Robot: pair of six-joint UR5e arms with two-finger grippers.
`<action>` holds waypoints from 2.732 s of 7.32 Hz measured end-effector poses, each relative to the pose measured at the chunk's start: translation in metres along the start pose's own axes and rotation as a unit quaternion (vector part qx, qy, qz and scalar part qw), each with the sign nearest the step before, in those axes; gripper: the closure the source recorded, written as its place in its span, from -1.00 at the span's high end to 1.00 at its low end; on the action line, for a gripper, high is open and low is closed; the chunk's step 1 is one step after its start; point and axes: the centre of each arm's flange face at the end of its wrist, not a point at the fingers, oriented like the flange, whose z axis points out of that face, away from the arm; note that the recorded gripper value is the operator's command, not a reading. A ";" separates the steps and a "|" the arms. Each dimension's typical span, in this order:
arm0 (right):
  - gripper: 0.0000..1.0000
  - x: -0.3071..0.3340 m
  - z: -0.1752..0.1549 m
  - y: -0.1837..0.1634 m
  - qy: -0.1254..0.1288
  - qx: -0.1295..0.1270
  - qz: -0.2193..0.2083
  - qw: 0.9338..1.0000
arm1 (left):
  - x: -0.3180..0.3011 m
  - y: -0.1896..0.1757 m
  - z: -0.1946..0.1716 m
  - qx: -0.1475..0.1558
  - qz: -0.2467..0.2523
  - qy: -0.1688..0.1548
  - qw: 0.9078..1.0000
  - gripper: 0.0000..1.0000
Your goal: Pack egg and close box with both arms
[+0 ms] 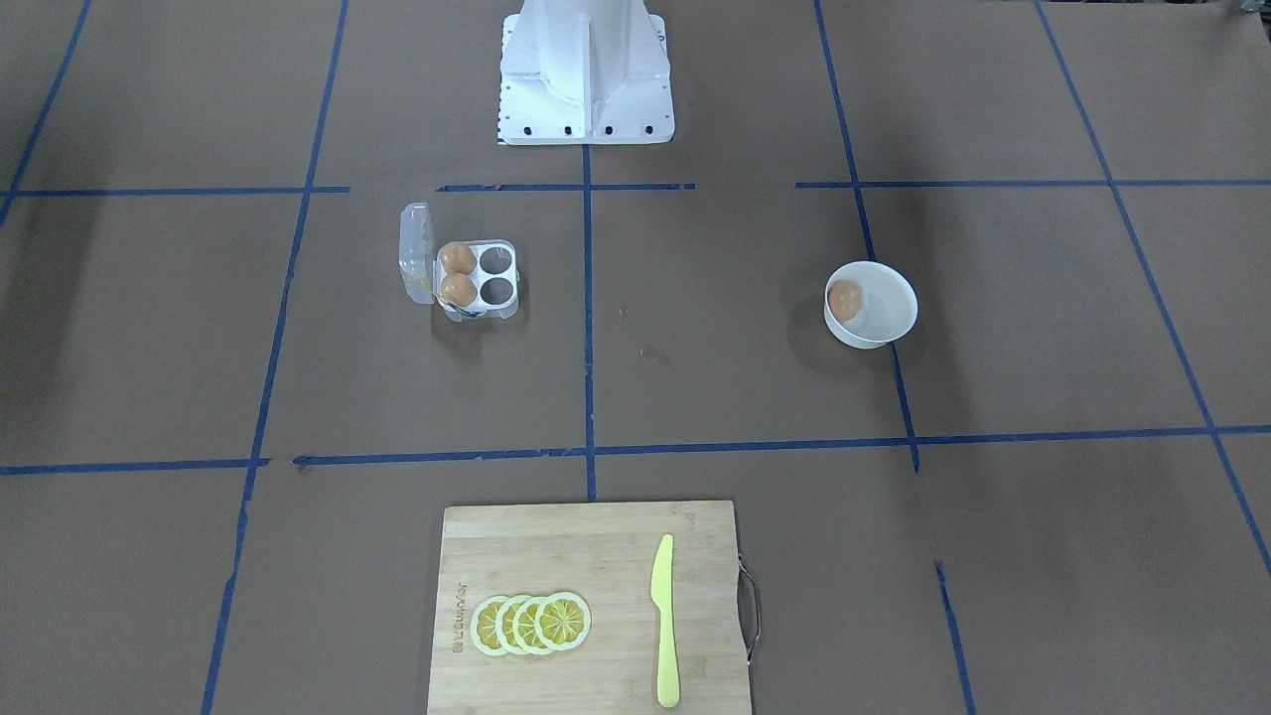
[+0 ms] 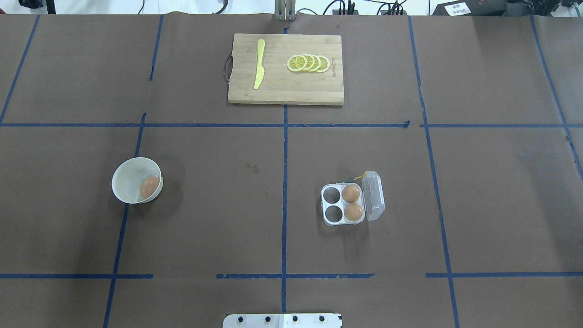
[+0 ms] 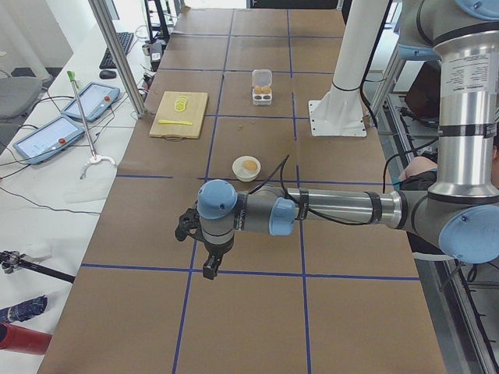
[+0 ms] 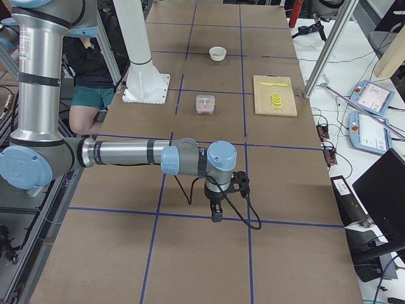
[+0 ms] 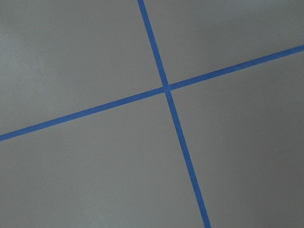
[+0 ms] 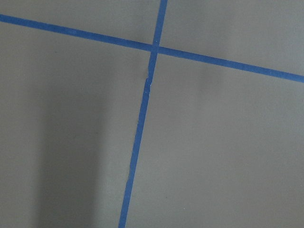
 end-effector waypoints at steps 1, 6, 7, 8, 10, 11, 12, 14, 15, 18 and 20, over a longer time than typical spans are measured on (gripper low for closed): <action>1.00 0.000 0.000 0.000 0.000 0.000 0.000 1.000 | 0.000 -0.001 0.000 0.005 0.005 -0.002 1.000 1.00; 1.00 -0.013 0.007 -0.006 -0.010 -0.006 -0.009 1.000 | 0.002 -0.004 -0.002 0.032 0.031 -0.008 0.999 1.00; 1.00 -0.017 0.002 -0.013 -0.010 0.000 -0.013 1.000 | 0.004 -0.007 -0.005 0.041 0.035 -0.006 0.999 1.00; 1.00 -0.024 -0.009 -0.025 -0.008 0.011 -0.021 1.000 | 0.009 -0.016 -0.011 0.051 0.027 0.001 0.998 1.00; 1.00 -0.045 -0.036 -0.043 -0.004 0.039 -0.045 0.998 | 0.025 -0.047 -0.032 0.096 0.020 0.009 0.995 1.00; 1.00 -0.052 -0.045 -0.048 -0.003 0.048 -0.052 0.997 | 0.033 -0.059 -0.043 0.137 0.053 0.004 0.989 1.00; 1.00 -0.054 -0.049 -0.051 -0.003 0.054 -0.057 0.997 | 0.039 -0.068 -0.050 0.178 0.088 0.000 0.980 1.00; 1.00 -0.053 -0.045 -0.048 -0.008 0.066 -0.067 0.996 | 0.046 -0.075 -0.055 0.221 0.123 0.004 0.968 1.00; 1.00 -0.052 -0.042 -0.045 -0.016 0.069 -0.069 0.995 | 0.054 -0.075 -0.054 0.234 0.142 0.011 0.962 1.00; 1.00 -0.054 -0.041 -0.044 -0.031 0.071 -0.063 0.995 | 0.123 -0.085 -0.013 0.215 0.164 0.076 0.960 1.00; 1.00 -0.053 -0.040 -0.043 -0.035 0.070 -0.060 0.995 | 0.199 -0.085 0.008 0.195 0.089 0.107 0.971 1.00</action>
